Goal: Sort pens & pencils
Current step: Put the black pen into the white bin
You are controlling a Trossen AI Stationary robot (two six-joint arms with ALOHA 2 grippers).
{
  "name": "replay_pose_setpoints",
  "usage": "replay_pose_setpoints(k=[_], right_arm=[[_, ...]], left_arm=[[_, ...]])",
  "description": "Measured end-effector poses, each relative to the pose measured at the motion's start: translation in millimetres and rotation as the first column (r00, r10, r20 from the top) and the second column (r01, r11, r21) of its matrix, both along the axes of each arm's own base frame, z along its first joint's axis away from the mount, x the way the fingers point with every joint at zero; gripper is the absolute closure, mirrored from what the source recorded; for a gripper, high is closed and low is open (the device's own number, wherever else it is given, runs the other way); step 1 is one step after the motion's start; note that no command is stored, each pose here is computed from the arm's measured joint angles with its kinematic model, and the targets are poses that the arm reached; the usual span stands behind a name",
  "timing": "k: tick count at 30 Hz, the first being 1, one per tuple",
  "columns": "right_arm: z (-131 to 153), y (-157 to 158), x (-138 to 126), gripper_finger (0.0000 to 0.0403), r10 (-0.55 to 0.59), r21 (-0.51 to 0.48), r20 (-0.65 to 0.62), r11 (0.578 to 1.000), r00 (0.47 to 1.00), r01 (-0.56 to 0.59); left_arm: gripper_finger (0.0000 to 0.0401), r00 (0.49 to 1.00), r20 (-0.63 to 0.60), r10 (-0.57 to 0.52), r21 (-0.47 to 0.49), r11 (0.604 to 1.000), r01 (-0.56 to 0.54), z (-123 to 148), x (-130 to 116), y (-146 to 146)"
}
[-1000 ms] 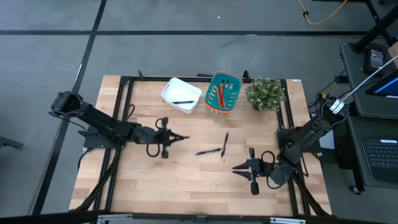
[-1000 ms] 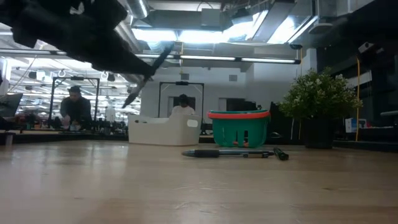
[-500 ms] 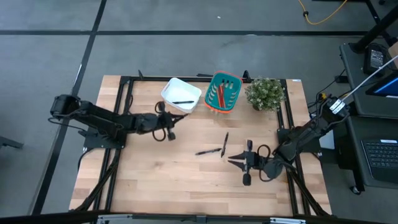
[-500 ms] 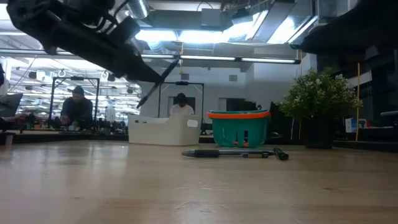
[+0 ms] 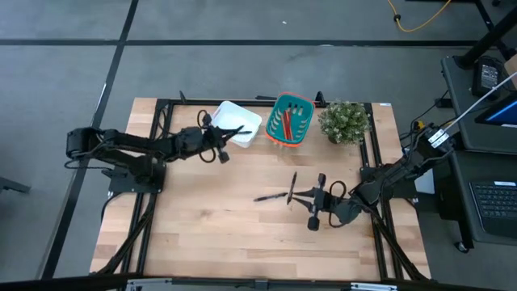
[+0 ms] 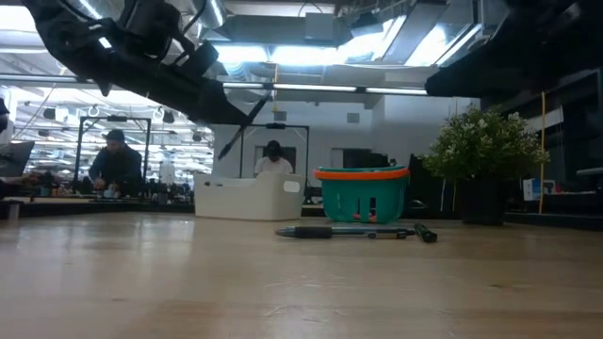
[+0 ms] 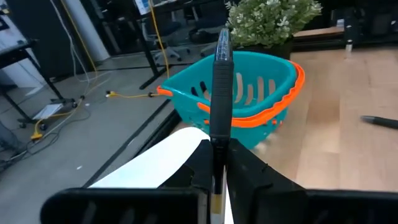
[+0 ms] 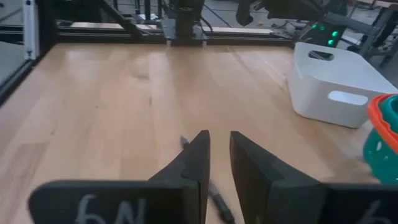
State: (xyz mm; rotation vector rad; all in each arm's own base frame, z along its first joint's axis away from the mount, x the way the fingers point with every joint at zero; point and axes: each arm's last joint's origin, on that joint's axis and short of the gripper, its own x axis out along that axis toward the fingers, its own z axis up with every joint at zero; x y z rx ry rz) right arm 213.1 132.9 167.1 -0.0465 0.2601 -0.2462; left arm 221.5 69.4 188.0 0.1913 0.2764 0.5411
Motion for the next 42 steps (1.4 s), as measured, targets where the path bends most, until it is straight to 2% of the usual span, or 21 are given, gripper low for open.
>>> replay_pose_setpoints(k=[7, 14, 18, 24, 29, 34, 39, 42], right_arm=[[0, -8, 5, 0.0338, -0.029, -0.029, -0.008, 0.999, 1.0, 0.028], [0, -13, 8, 0.0338, -0.047, -0.049, -0.013, 0.998, 0.999, 0.047], [0, -13, 8, 0.0338, -0.048, -0.054, -0.018, 0.997, 0.999, 0.047], [0, -13, 8, 0.0338, -0.044, -0.069, -0.023, 0.997, 0.999, 0.043], [0, -13, 8, 0.0338, -0.043, -0.074, -0.025, 0.996, 0.999, 0.041], [0, -13, 8, 0.0338, -0.042, -0.076, -0.025, 0.996, 0.999, 0.04], [0, -13, 8, 0.0338, -0.042, -0.074, -0.025, 0.996, 0.999, 0.04], [-1, -13, 8, 0.0338, -0.042, -0.074, -0.025, 0.996, 0.999, 0.04]], left_arm=[[0.0383, 1.0, -0.003, 0.02, 0.023, 1.0, -0.02, -3, -5, 28], [0.0383, 0.998, -0.01, 0.068, 0.008, 0.998, -0.068, -17, -8, 54], [0.0383, 0.997, -0.01, 0.082, 0.005, 0.997, -0.082, -23, -8, 60], [0.0383, 0.998, -0.052, 0.03, 0.009, 1.0, -0.03, -26, -7, 61], [0.0383, 0.98, -0.2, 0.01, -0.018, 1.0, -0.014, -22, 3, 67], [0.0383, 0.918, -0.395, -0.035, -0.072, 0.997, 0.007, -1, 17, 76], [0.0383, 0.874, -0.481, -0.074, -0.101, 0.994, 0.029, 25, 26, 81], [0.0383, 0.842, -0.531, -0.096, -0.13, 0.991, 0.031, 29, 30, 85]])
